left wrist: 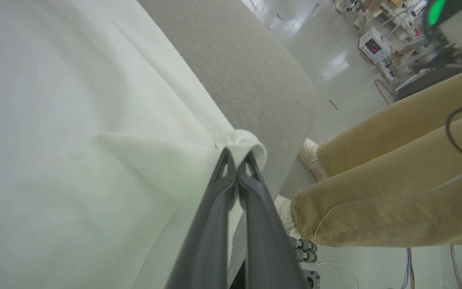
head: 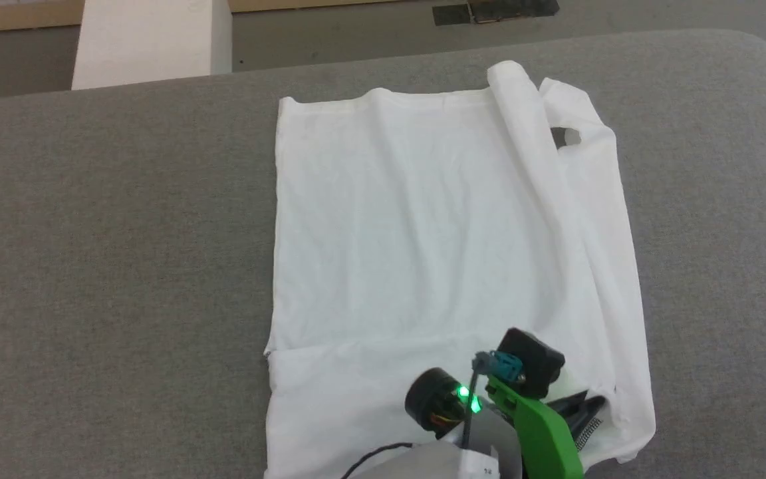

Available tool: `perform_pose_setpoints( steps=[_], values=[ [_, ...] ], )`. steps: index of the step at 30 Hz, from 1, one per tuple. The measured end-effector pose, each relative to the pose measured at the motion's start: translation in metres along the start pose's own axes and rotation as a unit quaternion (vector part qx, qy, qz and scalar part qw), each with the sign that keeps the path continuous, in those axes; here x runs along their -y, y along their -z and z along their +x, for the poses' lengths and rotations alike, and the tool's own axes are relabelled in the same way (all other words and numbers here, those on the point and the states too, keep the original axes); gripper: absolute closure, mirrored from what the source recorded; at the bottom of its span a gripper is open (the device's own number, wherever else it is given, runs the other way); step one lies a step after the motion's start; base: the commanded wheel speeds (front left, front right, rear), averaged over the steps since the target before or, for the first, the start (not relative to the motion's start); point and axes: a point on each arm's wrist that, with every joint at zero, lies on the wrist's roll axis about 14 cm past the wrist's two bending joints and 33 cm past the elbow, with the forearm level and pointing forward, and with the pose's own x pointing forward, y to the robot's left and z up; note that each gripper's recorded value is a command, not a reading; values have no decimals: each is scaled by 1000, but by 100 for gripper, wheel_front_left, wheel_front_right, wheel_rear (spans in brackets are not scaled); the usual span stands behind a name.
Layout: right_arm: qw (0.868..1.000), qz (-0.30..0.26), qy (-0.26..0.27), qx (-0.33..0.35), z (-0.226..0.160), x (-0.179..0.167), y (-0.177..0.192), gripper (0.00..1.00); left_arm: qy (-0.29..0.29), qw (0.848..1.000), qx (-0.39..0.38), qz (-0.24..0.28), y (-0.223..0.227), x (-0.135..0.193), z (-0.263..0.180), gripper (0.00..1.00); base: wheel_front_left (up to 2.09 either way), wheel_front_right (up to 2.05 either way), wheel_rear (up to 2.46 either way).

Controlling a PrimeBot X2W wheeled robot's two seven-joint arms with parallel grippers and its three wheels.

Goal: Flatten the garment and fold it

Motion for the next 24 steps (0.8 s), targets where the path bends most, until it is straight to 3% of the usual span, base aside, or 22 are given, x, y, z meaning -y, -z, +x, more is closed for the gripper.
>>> perform_pose_setpoints(
  steps=[7, 8, 9, 18, 24],
  values=[
    [1000, 8, -13, -22, 1, -11, 14, 0, -47, 994, -95, 18, 66, -42, 15, 100, 0, 0, 0],
    [1000, 8, -11, -24, 1, -10, 16, 0, -53, 994, -99, 18, 69, -47, 17, 55, 0, 0, 0],
    [1000, 7, -10, -26, 0, -9, 17, 0, -56, 993, -98, 20, 69, -50, 18, 0, 0, 0, 0],
    [1000, 2, -9, -19, -2, -7, 11, 0, -43, 999, -28, 13, 25, -41, 22, 0, 0, 0, 0],
    [1000, 7, -26, -8, -5, -16, 1, 0, -71, 992, 103, 12, -49, -48, 7, 0, 0, 0, 0]
  ],
)
